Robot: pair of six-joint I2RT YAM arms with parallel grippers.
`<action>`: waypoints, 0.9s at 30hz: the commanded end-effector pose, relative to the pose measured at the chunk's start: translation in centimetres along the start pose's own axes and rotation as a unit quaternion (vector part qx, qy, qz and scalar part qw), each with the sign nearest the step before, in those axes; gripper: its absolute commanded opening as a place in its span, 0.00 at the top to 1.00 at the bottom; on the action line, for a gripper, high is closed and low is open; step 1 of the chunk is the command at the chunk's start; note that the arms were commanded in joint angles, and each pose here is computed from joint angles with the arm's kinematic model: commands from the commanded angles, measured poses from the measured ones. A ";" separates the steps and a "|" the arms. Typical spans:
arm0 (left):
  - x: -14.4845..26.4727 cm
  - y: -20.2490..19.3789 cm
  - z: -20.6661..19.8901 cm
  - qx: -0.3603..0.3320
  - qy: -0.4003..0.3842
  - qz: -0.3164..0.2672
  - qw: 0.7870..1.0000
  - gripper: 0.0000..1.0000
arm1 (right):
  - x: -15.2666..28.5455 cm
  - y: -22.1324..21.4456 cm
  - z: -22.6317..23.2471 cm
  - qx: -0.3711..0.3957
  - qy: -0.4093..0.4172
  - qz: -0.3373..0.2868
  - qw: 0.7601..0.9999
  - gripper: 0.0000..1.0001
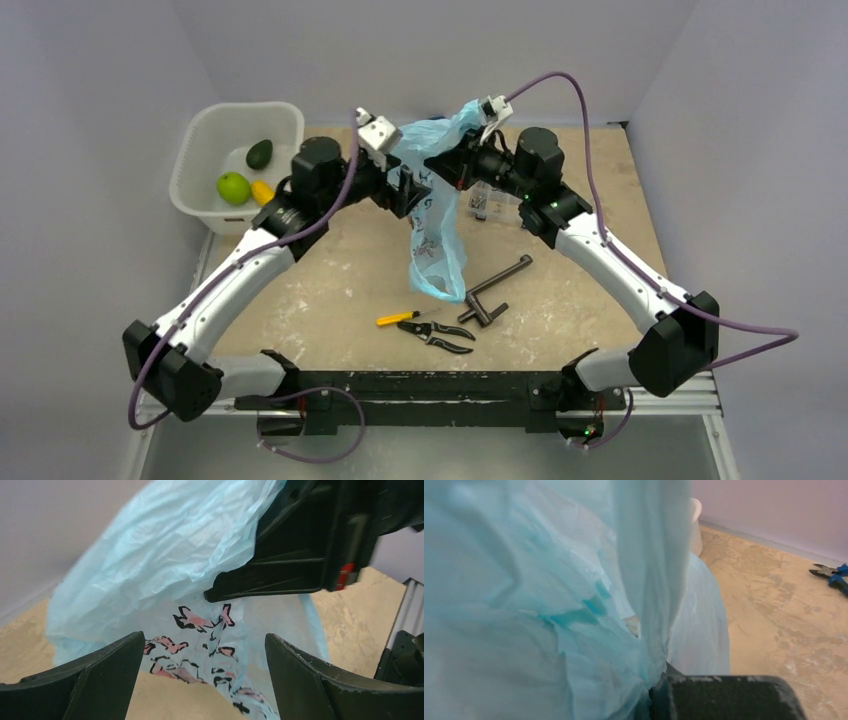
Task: Place the fake fruits into the plastic bag and tie a complex knot
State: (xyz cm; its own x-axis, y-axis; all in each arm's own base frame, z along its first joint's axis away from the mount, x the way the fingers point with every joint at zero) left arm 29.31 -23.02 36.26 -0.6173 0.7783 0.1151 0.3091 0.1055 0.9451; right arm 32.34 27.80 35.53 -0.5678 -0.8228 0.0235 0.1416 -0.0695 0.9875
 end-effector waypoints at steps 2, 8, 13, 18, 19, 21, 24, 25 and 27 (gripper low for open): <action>-3.5 -1.3 1.1 -0.007 0.082 0.007 0.997 0.09 | 0.7 4.4 1.6 -0.041 0.015 -0.067 0.997 1.00; -3.9 -1.8 1.9 0.008 0.096 0.017 0.995 0.84 | 1.6 3.5 1.1 -0.045 0.002 -0.039 0.998 1.00; -0.4 -2.1 2.1 0.067 -0.004 0.047 0.997 1.00 | 5.0 -1.4 -4.0 0.006 -0.065 0.058 0.996 1.00; 1.5 -2.7 1.7 0.123 -0.060 0.081 0.987 1.00 | 8.5 -3.8 -5.0 0.114 -0.054 0.105 0.987 0.79; 1.4 -2.7 1.4 0.121 -0.072 0.084 0.986 1.00 | 8.9 -3.6 -4.4 0.145 -0.033 0.103 0.984 0.62; 1.1 -2.3 0.5 0.122 -0.108 0.096 0.982 1.00 | 9.7 -3.0 -3.9 0.196 -0.021 0.104 0.975 0.17; 0.6 -2.6 -0.2 0.089 -0.142 0.124 0.978 1.00 | 9.9 -0.1 -4.3 0.249 -0.049 0.079 0.964 0.01; 0.5 -2.6 -0.3 0.079 -0.149 0.124 0.978 1.00 | 10.0 1.1 -4.6 0.268 -0.065 0.071 0.959 0.01; 0.3 -2.7 -0.2 0.079 -0.153 0.136 0.976 1.00 | 10.4 3.3 -5.2 0.312 -0.093 0.055 0.944 0.01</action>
State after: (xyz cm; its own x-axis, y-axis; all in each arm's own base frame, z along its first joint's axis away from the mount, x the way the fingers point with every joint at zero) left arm 29.27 -22.41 32.12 -0.3666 0.8943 0.2568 0.5974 0.0147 0.8018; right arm 30.22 17.55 32.85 -0.6384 -0.7404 0.2104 -0.0305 0.2975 0.9542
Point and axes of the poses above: each gripper's point midway between its finger pads, its own x axis back along the fingers, its own z axis along the line the jaws close on, y = z × x, the point moved 3 cm from there along x, back along the fingers, and after that the axes turned 14 degrees about x, right-handed, at the moved point
